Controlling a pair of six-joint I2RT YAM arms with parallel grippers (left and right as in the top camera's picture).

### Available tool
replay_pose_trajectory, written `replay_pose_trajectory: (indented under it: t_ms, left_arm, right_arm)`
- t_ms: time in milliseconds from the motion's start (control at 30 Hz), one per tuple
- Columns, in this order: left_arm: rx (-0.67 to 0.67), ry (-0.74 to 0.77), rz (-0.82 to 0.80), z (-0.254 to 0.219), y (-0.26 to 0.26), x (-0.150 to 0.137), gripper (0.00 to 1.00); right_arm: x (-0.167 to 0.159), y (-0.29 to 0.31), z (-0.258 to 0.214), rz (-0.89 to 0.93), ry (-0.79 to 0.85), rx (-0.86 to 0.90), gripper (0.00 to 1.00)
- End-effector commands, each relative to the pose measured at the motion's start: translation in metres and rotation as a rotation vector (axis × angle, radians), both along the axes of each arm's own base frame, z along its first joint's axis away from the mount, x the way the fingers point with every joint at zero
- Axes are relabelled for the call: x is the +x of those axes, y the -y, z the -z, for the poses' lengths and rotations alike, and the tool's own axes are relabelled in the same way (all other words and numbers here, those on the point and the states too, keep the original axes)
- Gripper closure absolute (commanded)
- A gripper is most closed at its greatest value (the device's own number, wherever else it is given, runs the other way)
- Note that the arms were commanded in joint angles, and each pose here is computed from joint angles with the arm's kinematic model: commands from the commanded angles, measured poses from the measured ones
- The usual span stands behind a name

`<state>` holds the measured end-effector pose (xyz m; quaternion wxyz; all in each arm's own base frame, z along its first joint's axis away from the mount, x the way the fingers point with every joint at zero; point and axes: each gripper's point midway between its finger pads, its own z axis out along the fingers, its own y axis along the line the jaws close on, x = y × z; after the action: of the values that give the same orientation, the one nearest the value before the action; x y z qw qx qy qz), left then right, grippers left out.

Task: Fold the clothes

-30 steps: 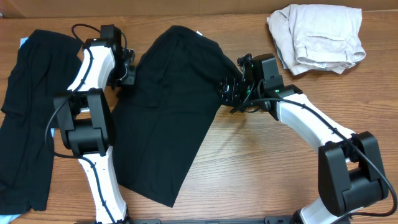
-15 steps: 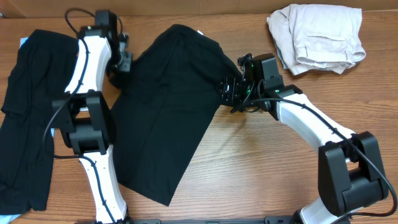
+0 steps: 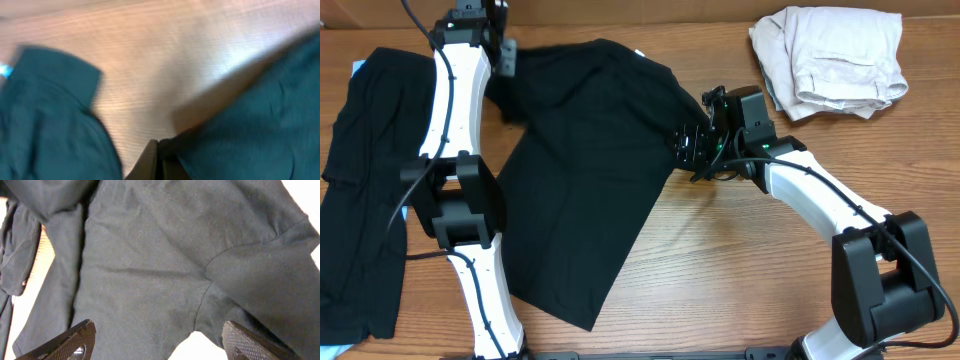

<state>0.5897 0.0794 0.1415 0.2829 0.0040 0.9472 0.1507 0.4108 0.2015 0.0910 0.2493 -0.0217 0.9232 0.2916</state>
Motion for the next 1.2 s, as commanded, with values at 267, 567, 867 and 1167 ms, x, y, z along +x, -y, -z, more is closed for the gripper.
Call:
replay_pose_trajectory:
  t_ms: [267,567,867,1167]
  left_arm:
    - [0.187,0.439,-0.219,-0.097,-0.068,0.049,0.96]
    - [0.188,0.573,-0.234,-0.127,-0.072,0.060,0.10]
    - [-0.037,0.474,-0.256,-0.143,-0.046,0.016,0.00]
    - [-0.426,0.248,0.064,-0.164,0.051,-0.055,0.00]
  right_arm:
    - [0.003,-0.001,-0.001,0.003,0.008,-0.005,0.15]
    - [0.003,-0.002,-0.002,0.005,0.009,-0.001,0.16]
    - [-0.003,-0.008,-0.024,0.002,-0.083,0.014,0.20]
    - [0.020,0.032,-0.029,0.117,-0.012,-0.233,0.20]
